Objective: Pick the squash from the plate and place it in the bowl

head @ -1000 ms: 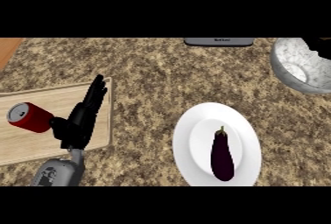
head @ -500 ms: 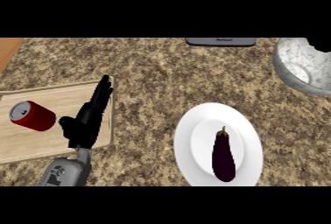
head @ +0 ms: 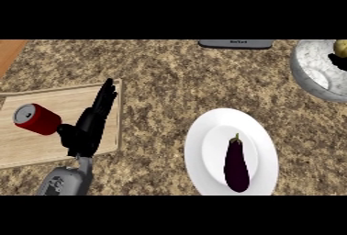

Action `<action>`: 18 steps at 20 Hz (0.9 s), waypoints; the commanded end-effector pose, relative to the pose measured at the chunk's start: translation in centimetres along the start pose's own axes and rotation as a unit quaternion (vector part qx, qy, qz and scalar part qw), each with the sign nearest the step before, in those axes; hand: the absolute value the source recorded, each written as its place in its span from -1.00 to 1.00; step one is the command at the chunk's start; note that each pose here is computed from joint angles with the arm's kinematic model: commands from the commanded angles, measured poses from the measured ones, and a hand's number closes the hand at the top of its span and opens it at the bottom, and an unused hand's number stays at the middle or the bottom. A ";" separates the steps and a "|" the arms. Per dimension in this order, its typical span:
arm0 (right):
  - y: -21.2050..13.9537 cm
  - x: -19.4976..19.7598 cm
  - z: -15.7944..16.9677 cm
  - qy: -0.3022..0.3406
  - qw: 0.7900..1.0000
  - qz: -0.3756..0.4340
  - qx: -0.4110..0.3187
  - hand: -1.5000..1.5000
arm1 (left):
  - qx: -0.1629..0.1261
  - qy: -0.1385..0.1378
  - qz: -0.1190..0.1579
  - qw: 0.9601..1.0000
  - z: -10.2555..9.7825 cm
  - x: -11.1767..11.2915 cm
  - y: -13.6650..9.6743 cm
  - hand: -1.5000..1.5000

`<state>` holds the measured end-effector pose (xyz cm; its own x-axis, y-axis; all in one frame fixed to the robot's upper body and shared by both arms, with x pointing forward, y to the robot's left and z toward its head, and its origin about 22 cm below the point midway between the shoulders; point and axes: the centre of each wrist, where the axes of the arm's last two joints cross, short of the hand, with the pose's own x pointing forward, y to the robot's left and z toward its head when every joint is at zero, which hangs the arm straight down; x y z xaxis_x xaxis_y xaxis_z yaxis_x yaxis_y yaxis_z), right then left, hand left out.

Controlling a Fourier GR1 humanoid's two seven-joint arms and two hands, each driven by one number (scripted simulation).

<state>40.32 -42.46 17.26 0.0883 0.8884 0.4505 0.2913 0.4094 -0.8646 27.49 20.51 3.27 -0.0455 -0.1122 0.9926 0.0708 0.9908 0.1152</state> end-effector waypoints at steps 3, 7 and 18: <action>1.8 -1.6 0.0 0.048 0.993 -0.070 0.081 -1.00 | -0.003 -0.004 0.005 1.000 -0.8 0.2 0.0 0.00; 1.4 -4.7 1.4 0.013 0.987 -0.110 0.113 -1.00 | -0.005 -0.009 0.000 1.000 -0.9 1.1 -0.1 0.00; 0.1 -5.2 1.3 -0.044 0.964 -0.262 -0.022 -1.00 | 0.009 0.004 0.001 1.000 0.0 -0.2 0.6 0.00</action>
<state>39.15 -46.05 14.61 -0.1136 0.6286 0.7694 0.2593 0.7663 -0.5878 27.83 20.48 3.68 -0.0492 -0.1075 0.9930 0.0675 0.9916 0.1107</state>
